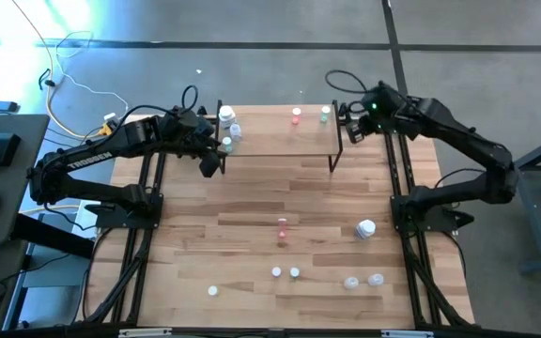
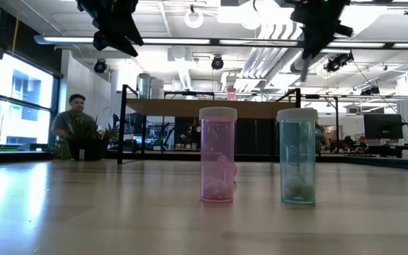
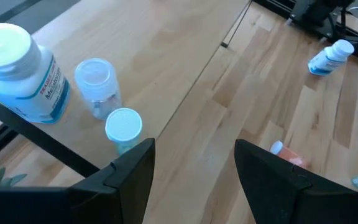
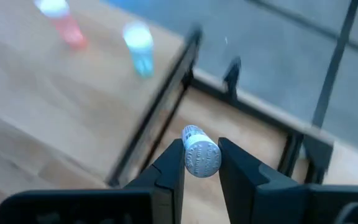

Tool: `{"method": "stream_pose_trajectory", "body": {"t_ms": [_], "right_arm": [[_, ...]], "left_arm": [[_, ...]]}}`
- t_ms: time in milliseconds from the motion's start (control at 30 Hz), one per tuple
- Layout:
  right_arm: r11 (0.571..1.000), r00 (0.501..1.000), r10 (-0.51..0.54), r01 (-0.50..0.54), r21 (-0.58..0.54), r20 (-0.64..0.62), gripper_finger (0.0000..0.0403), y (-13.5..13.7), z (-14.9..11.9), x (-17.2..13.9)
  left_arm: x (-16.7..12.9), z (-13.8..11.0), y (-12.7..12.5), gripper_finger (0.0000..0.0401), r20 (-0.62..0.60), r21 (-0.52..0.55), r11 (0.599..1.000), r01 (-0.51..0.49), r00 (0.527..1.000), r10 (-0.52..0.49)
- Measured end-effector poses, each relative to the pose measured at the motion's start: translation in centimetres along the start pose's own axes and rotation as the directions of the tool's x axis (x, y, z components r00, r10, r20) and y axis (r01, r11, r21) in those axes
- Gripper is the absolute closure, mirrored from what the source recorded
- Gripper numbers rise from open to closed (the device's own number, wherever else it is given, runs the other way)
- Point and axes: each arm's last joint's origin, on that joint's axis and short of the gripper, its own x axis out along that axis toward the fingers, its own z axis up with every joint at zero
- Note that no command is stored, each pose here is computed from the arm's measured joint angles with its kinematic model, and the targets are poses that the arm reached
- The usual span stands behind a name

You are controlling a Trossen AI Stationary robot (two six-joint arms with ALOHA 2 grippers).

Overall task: Pick and place medicine bottles onto shelf by color
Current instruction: Put the top small white pill bottle on the shelf

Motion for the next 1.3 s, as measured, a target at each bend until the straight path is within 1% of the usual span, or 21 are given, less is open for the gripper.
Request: {"method": "stream_pose_trajectory", "body": {"t_ms": [133, 200, 367, 467, 533, 667, 900, 1067, 1300], "right_arm": [[0.997, 0.999, 0.014, -0.011, -0.082, 0.039, 0.0336, 0.8, 2.2, 0.0], [0.993, 0.999, 0.013, -0.009, -0.120, 0.033, 0.0336, 1.3, 2.9, 0.3], [0.976, 0.997, 0.070, -0.072, -0.204, -0.015, 0.0336, 2.3, 4.1, 1.4], [0.966, 0.995, 0.087, -0.097, -0.241, -0.053, 0.0336, 3.0, 4.4, 2.4], [0.956, 0.990, 0.115, -0.134, -0.260, -0.086, 0.0336, 3.4, 4.4, 3.2], [0.941, 0.976, 0.143, -0.186, -0.282, -0.166, 0.0336, 4.3, 4.4, 5.0], [0.926, 0.952, 0.149, -0.229, -0.298, -0.268, 0.0336, 5.2, 4.0, 7.2], [0.921, 0.943, 0.154, -0.245, -0.303, -0.296, 0.0336, 5.7, 3.9, 7.8], [0.915, 0.930, 0.176, -0.275, -0.294, -0.323, 0.0336, 5.7, 3.7, 7.7]], "left_arm": [[0.0, 0.0, 0.0, 0.0192, 0.000, 0.003, 1.000, 0.000, 1.000, 0.000], [0.0, 0.0, 0.0, 0.0192, 0.001, 0.003, 1.000, -0.009, 1.000, 0.009], [0.0, 0.0, 0.1, 0.0192, 0.007, 0.002, 0.999, -0.035, 0.999, 0.035], [0.0, 0.0, 0.1, 0.0192, 0.009, 0.000, 0.999, -0.043, 0.999, 0.043], [0.0, 0.0, 0.1, 0.0192, 0.009, -0.007, 0.999, -0.043, 0.999, 0.043], [0.0, 0.0, 0.1, 0.0192, 0.009, -0.040, 0.998, -0.043, 0.999, 0.043], [0.0, 0.0, 0.1, 0.0192, 0.008, -0.043, 0.998, -0.043, 0.999, 0.044], [0.0, 0.0, 0.1, 0.0192, 0.008, -0.043, 0.998, -0.043, 0.999, 0.044], [0.0, 0.0, 0.1, 0.0192, 0.007, -0.042, 0.998, -0.043, 0.999, 0.044]]}}
